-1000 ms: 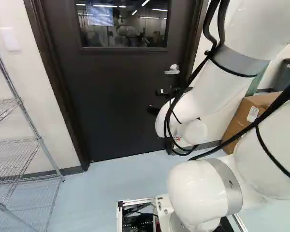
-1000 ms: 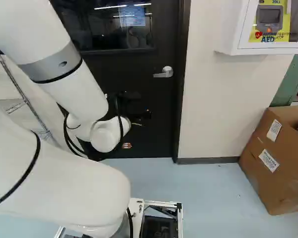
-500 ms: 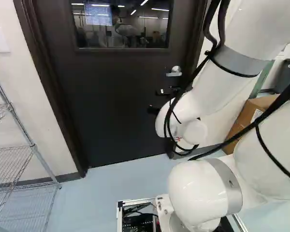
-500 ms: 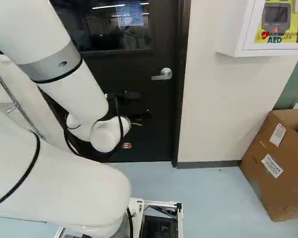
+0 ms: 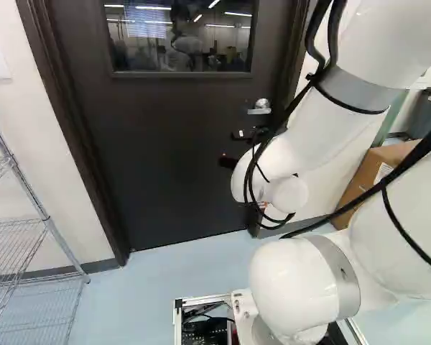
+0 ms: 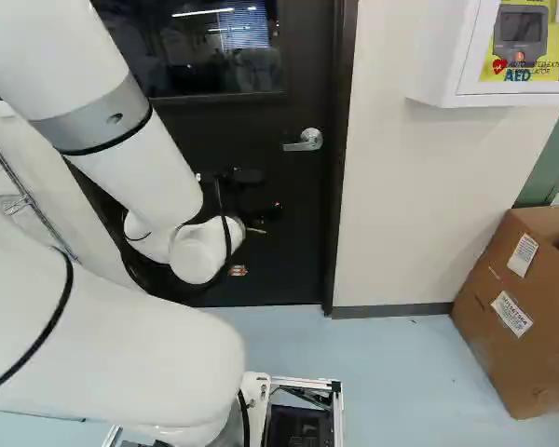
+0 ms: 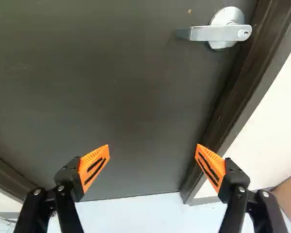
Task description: Open the door and move inside
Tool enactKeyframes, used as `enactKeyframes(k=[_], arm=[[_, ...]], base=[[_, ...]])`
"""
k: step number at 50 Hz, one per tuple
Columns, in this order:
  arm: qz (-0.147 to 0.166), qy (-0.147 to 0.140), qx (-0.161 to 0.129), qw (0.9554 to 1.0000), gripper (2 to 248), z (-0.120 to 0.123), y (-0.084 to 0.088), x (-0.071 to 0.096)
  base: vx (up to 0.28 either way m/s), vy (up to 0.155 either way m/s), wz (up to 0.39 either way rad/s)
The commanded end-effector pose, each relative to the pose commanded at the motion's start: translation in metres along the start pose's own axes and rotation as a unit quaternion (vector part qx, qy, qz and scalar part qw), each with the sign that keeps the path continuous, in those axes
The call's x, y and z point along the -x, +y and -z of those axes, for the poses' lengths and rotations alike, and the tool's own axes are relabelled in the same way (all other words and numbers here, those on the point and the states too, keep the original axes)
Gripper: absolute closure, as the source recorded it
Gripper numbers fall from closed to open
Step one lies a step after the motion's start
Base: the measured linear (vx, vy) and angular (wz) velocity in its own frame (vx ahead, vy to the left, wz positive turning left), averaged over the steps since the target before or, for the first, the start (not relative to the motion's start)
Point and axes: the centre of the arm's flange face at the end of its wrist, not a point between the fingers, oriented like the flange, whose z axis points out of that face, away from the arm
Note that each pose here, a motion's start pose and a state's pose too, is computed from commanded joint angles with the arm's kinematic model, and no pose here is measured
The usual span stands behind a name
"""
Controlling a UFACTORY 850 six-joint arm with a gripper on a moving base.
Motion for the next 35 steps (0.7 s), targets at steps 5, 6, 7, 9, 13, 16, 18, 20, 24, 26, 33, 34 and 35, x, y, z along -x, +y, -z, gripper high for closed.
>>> enactKeyframes(k=[5,6,7,9,13,16,18,20,24,26,33,34,35], arm=[[0.0,0.007,0.0,1.0,3,-0.001,0.0,-0.005],[0.0,0.008,0.0,1.0,3,-0.002,0.0,-0.006],[0.0,0.009,0.0,1.0,3,-0.003,0.0,-0.008],[0.0,0.012,0.0,0.9999,3,-0.005,0.0,-0.011],[0.0,0.016,0.0,0.9999,3,-0.009,0.0,-0.017],[0.0,0.019,0.0,0.9998,3,-0.012,0.0,-0.021],[0.0,0.022,0.0,0.9998,3,-0.013,0.0,-0.024],[0.0,0.024,0.0,0.9997,3,-0.015,0.0,-0.026],[0.0,0.029,0.0,0.9996,3,-0.017,0.0,-0.031],[0.0,0.032,0.0,0.9995,3,-0.018,0.0,-0.034],[0.0,0.041,0.0,0.9992,3,-0.021,0.0,-0.042],[0.0,0.042,0.0,0.9991,3,-0.021,0.0,-0.043],[0.0,0.043,0.0,0.9991,3,-0.021,0.0,-0.044]], base=[[0.0,0.0,0.0],[0.0,0.0,0.0],[0.0,0.0,0.0],[0.0,0.0,0.0],[0.0,0.0,0.0],[0.0,0.0,0.0],[0.0,0.0,0.0],[0.0,0.0,0.0],[0.0,0.0,0.0],[0.0,0.0,0.0],[0.0,0.0,0.0],[0.0,0.0,0.0],[0.0,0.0,0.0]])
